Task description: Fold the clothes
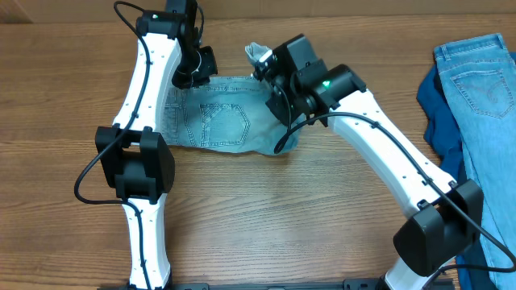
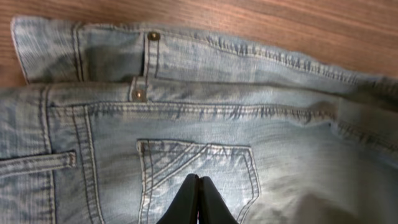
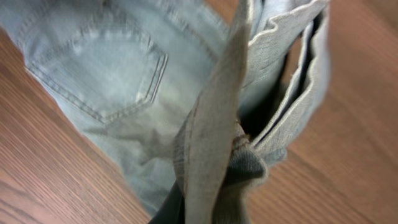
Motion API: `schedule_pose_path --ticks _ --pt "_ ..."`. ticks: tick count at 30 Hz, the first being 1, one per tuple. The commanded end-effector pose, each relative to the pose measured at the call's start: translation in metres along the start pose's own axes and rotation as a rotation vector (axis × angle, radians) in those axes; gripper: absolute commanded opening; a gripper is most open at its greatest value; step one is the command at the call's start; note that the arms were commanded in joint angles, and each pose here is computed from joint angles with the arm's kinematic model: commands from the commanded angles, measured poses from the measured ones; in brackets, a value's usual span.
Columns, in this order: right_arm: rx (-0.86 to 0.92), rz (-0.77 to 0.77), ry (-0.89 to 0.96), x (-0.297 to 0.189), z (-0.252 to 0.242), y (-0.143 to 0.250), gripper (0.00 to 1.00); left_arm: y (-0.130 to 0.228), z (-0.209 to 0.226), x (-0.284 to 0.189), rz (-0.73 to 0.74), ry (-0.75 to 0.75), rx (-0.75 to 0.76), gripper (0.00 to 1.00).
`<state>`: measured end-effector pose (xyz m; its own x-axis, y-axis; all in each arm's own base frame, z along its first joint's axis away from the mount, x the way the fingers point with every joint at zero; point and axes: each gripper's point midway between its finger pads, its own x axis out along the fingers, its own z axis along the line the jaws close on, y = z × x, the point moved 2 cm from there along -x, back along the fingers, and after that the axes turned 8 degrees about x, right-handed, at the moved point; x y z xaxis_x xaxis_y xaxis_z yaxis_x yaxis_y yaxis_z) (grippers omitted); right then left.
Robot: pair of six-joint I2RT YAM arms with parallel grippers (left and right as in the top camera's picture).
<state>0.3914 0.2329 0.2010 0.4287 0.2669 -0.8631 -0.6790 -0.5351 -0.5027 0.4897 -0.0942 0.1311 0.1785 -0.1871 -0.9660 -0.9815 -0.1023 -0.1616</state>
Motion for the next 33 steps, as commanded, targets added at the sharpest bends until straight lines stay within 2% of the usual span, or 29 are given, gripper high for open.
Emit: schedule_pose_path --ticks 1,12,22,33 --pt "-0.009 -0.129 0.005 -0.04 0.006 -0.03 0.04 -0.006 0.009 -0.01 -0.016 0.017 -0.004 0.04" --pt "-0.083 -0.144 -0.09 -0.032 0.052 -0.037 0.04 -0.014 0.084 -0.056 -0.066 0.062 -0.175 0.04" --pt "-0.057 -0.132 -0.184 0.025 0.084 -0.045 0.04 -0.011 0.088 -0.061 -0.059 0.058 -0.165 0.05" --pt "-0.136 -0.172 -0.242 0.034 0.136 -0.052 0.04 -0.007 0.108 -0.064 -0.046 0.048 -0.19 0.05"
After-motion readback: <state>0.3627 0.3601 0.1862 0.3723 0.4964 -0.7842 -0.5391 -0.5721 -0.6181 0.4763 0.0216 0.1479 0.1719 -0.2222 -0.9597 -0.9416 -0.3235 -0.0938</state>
